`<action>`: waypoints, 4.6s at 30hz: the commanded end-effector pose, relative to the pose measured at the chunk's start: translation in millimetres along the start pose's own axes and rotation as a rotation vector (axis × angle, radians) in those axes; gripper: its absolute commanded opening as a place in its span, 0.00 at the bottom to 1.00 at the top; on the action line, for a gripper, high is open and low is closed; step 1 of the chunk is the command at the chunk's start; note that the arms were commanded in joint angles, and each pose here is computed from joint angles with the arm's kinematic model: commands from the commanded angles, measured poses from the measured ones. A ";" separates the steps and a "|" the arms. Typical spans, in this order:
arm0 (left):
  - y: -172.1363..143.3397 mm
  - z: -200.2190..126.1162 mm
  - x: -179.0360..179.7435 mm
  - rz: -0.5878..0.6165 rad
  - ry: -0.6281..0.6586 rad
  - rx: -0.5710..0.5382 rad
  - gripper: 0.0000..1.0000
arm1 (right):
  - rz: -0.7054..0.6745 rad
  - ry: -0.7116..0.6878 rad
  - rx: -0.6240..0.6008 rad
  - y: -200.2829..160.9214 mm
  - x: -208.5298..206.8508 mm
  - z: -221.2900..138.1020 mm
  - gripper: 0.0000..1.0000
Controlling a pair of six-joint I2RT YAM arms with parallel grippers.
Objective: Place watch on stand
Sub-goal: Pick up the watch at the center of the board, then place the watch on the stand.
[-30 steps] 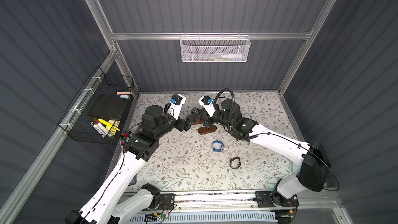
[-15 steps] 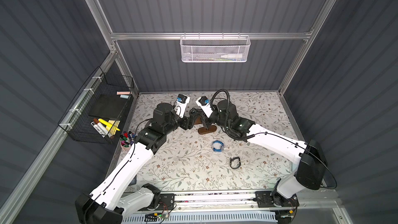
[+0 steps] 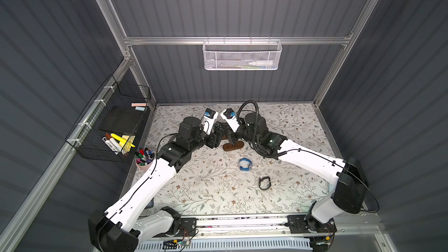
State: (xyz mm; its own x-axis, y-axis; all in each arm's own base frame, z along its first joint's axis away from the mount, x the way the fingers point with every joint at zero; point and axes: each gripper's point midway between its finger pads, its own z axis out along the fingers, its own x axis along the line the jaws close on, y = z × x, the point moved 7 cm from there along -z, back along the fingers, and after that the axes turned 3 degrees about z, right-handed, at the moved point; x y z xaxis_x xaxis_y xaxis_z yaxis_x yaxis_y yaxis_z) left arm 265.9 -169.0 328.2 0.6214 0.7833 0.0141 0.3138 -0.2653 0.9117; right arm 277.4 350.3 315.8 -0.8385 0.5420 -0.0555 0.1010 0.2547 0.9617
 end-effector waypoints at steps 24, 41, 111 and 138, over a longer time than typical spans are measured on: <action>14.0 1.8 -8.5 0.048 -0.063 -0.025 0.24 | 0.007 -0.083 -0.057 17.2 -13.1 -10.1 0.00; -2.2 14.0 24.9 -0.079 0.259 0.069 0.20 | 0.278 -0.546 -0.023 1.5 -99.5 -103.4 0.99; -74.0 89.6 24.8 -0.371 0.587 0.065 0.20 | 0.755 -0.175 0.340 -122.4 -143.5 -41.3 0.83; -73.2 110.6 -6.4 -0.368 0.498 0.090 0.24 | 0.771 -0.152 0.349 -125.6 -142.1 -38.1 0.65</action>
State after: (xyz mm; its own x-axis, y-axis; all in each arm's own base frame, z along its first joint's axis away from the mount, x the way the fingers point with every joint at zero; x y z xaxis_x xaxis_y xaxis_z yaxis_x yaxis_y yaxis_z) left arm 316.7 -209.9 210.4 0.0509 0.9969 -0.0593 0.5220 0.0241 0.8526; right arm 358.6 205.9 208.6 -0.3704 0.7790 0.5059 0.7969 -0.0133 0.6040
